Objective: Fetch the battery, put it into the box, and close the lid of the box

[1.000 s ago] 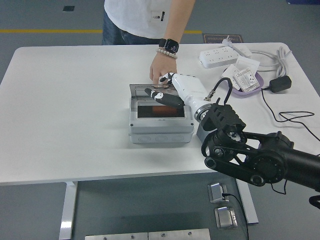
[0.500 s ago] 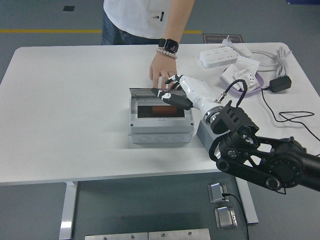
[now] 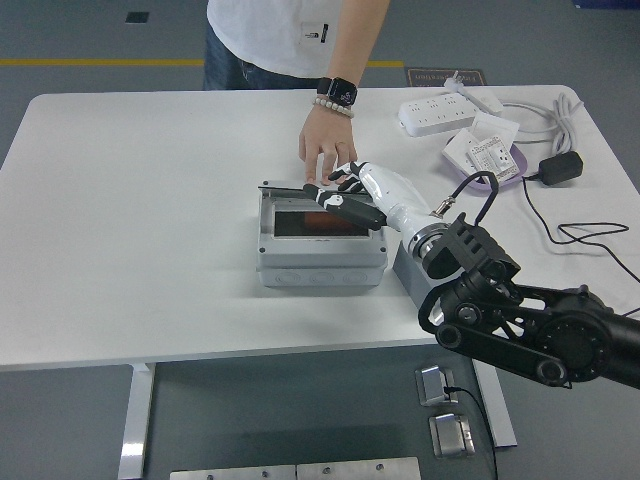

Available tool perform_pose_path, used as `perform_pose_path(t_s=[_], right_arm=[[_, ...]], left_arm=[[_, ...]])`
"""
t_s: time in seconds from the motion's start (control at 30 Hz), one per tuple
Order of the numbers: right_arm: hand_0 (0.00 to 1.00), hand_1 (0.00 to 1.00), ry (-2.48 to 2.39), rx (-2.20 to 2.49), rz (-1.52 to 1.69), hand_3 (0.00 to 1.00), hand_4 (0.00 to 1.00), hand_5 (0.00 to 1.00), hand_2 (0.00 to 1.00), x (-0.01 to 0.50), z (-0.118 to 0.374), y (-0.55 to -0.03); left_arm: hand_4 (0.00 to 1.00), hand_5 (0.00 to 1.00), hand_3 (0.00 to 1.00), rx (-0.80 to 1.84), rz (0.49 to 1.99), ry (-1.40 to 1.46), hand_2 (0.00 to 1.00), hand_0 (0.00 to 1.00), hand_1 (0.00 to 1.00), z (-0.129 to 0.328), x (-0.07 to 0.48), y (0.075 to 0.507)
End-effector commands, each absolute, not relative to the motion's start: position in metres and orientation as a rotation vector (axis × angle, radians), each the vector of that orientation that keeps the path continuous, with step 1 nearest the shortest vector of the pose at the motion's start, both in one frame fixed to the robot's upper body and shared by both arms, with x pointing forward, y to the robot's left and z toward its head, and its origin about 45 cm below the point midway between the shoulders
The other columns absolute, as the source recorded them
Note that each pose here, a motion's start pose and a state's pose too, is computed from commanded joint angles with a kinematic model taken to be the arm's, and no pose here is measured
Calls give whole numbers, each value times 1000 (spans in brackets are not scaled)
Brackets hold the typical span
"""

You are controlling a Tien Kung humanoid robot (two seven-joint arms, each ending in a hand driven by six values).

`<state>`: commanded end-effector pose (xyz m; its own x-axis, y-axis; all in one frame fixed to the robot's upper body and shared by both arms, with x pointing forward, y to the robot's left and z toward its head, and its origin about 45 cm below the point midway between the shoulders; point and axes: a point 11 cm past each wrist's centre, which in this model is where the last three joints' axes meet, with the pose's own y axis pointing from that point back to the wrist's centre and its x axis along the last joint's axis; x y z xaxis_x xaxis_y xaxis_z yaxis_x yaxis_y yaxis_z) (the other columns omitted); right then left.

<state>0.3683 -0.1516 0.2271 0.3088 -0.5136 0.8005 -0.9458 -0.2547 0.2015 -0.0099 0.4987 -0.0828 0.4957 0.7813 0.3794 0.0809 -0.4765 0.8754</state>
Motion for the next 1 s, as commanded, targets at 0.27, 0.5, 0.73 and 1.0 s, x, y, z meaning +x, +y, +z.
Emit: perform_pose_path(t_s=[0.27,0.5,0.73,1.0], right_arm=[[769,680,-1296,1895,791,763,869,998,688,367,227,-153],[768,679,-1289,1902,775,764,867,998,688,364,222,-153],[771,679,-1300,1912,745,765,867,998,688,364,221,-158],[770,677,-1344,1899,741,765,867,998,688,369,226,-165]], left_arm=[[603,485,602,1887,1031,713,628,631,706,-83,-9,498],[602,483,602,1887,1035,705,627,631,706,-83,-7,498],[602,485,601,1893,1036,701,627,631,706,-83,-7,499],[602,483,601,1890,1035,702,627,631,706,-83,-7,498]])
